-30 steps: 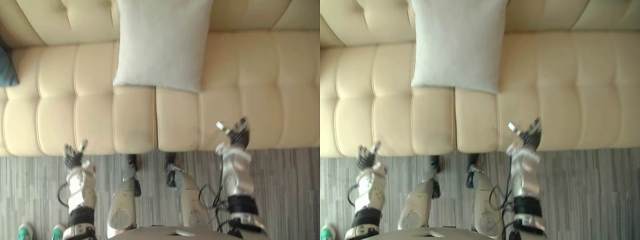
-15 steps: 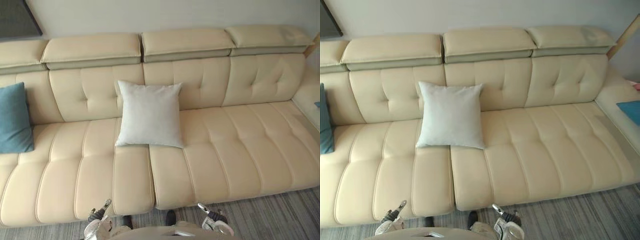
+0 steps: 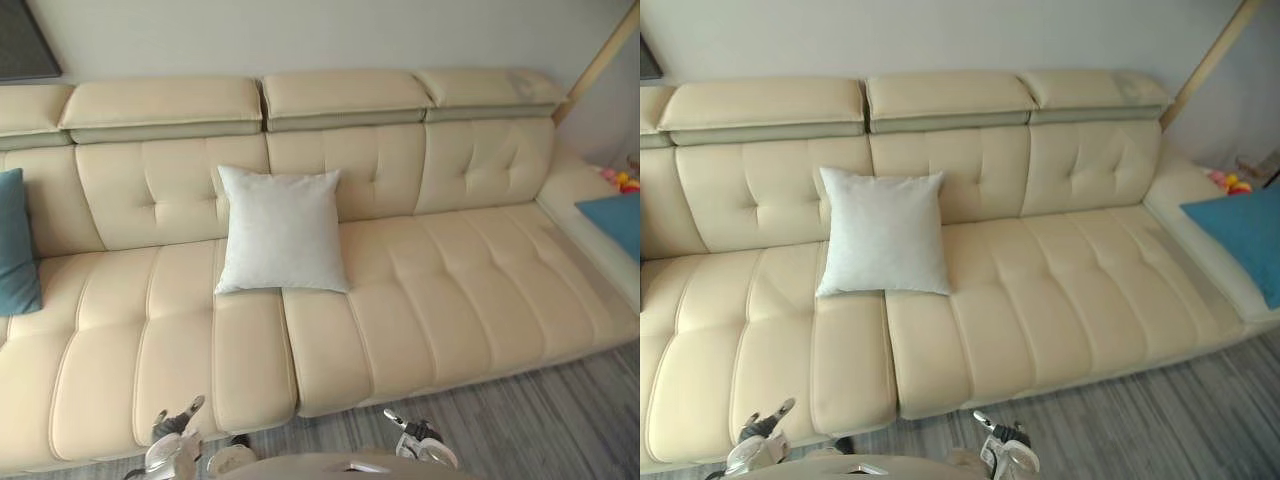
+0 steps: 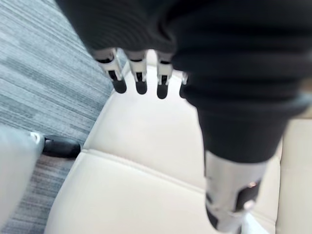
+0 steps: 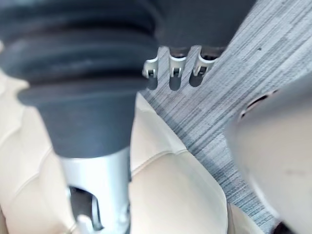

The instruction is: Pick up cushions and gather them together orderly.

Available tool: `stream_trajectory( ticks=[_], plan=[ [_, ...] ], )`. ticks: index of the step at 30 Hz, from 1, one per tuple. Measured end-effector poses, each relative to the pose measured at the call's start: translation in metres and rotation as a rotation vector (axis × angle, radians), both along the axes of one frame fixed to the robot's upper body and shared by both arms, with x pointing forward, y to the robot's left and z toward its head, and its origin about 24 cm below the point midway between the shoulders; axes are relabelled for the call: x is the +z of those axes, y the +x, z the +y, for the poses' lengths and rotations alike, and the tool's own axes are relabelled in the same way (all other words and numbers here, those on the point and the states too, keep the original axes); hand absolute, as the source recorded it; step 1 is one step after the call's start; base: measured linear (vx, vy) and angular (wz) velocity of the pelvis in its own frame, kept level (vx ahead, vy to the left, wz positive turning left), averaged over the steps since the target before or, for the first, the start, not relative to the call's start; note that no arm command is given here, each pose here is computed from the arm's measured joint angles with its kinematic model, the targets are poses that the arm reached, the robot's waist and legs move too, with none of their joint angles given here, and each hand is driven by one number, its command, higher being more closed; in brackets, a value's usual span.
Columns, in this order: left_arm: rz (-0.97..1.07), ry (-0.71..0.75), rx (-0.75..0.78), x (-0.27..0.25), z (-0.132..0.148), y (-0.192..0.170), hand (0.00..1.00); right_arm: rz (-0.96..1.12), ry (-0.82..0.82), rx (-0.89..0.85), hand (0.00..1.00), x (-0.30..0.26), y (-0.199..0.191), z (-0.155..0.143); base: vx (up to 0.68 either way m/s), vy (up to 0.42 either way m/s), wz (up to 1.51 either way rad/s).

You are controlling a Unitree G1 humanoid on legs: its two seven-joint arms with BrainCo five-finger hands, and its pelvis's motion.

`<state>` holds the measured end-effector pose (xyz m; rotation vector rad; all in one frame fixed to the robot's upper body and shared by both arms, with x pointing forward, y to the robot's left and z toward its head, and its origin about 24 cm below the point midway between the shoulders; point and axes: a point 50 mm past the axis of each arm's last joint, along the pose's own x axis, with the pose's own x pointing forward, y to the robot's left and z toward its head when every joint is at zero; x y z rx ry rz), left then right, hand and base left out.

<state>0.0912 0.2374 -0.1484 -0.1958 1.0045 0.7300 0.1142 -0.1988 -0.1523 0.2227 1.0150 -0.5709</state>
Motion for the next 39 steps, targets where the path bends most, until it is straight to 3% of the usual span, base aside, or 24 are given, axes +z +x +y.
stream_trajectory(
  ticks=[2,5,6,25,29,34,39],
  plan=[
    [0.004,-0.008,0.011,-0.001,-0.003,-0.001,0.00,-0.021,-0.026,0.031,0.00,0.004,0.011,-0.004,-0.22,-0.203,-0.27],
    [0.003,-0.065,0.008,-0.005,-0.027,0.002,0.00,-0.074,-0.068,0.068,0.00,0.014,0.035,-0.013,-0.35,-0.166,-0.01],
    [-0.005,-0.107,-0.031,-0.007,-0.047,0.007,0.00,-0.072,-0.104,0.067,0.00,0.017,0.036,-0.026,-0.39,-0.071,0.23],
    [0.047,-0.055,-0.148,-0.008,-0.035,-0.004,0.00,0.062,-0.044,0.008,0.00,-0.002,-0.010,-0.012,-0.09,0.097,-0.59],
    [0.077,-0.048,-0.200,-0.010,-0.037,-0.002,0.00,0.048,-0.044,0.012,0.00,-0.001,-0.005,-0.012,0.15,-0.015,-1.16],
    [0.069,-0.043,-0.310,-0.009,-0.048,0.013,0.00,-0.056,-0.070,0.107,0.00,0.011,0.031,-0.006,0.07,-0.067,-2.02],
    [0.049,-0.024,-0.423,-0.006,-0.055,0.026,0.00,-0.024,-0.111,0.094,0.00,0.010,0.022,-0.020,0.01,-0.105,-1.16]
  ],
)
